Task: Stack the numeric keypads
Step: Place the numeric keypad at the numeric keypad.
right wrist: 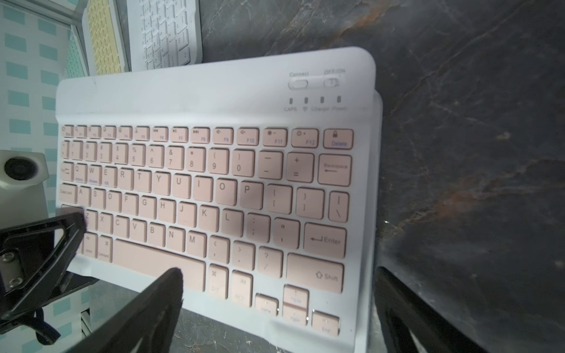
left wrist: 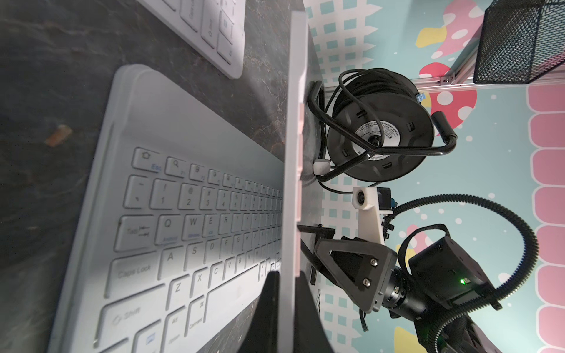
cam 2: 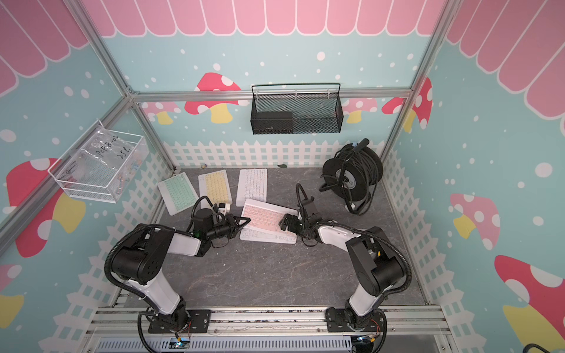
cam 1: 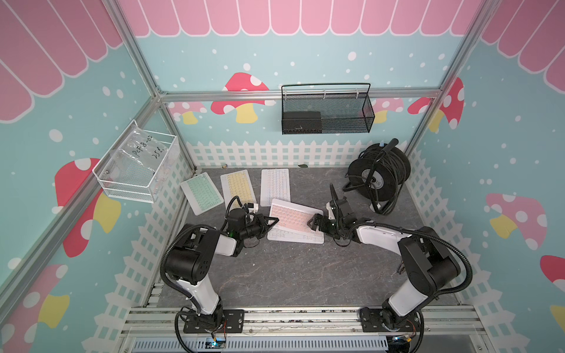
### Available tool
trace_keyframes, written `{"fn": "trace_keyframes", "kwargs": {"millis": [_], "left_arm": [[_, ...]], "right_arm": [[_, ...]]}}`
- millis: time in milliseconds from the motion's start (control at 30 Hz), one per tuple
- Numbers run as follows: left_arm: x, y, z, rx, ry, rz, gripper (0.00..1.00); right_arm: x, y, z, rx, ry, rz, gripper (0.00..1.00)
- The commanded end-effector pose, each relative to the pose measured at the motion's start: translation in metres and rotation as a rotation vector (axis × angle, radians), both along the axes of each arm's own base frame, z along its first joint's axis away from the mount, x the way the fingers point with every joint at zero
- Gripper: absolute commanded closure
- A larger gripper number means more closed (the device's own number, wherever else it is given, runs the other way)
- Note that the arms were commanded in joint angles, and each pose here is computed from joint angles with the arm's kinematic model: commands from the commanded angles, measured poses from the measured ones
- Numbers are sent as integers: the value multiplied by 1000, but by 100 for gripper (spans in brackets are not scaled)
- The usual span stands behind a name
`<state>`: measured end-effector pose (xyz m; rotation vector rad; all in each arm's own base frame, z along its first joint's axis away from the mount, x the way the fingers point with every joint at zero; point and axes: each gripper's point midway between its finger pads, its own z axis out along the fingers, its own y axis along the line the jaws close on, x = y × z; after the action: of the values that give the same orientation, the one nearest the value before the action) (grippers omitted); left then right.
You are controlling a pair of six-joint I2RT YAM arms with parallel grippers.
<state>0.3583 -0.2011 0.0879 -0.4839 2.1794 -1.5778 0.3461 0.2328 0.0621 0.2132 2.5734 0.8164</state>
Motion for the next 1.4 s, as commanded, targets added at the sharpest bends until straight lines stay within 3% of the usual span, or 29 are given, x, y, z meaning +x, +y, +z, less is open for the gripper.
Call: {"fn": "trace_keyframes", "kwargs": {"millis": [0, 267, 433, 767, 967, 1367], "left_arm": [[-7, 1, 1, 12, -20, -16, 95], [-12, 4, -9, 29, 9, -4, 92], [-15, 5, -8, 24, 16, 4, 76], [-22, 12, -17, 87, 56, 16, 55], [-32, 15, -30, 209, 123, 2, 43], [-29, 12, -36, 357, 175, -29, 37]], "right_arm": [[3, 6, 0, 3, 0, 4, 1], [3, 5, -2, -16, 6, -3, 1], [4, 8, -2, -22, 7, 1, 1], [5, 6, -5, -37, 16, -9, 1], [3, 1, -10, -64, 29, -24, 1], [3, 4, -9, -55, 29, -16, 1]]}}
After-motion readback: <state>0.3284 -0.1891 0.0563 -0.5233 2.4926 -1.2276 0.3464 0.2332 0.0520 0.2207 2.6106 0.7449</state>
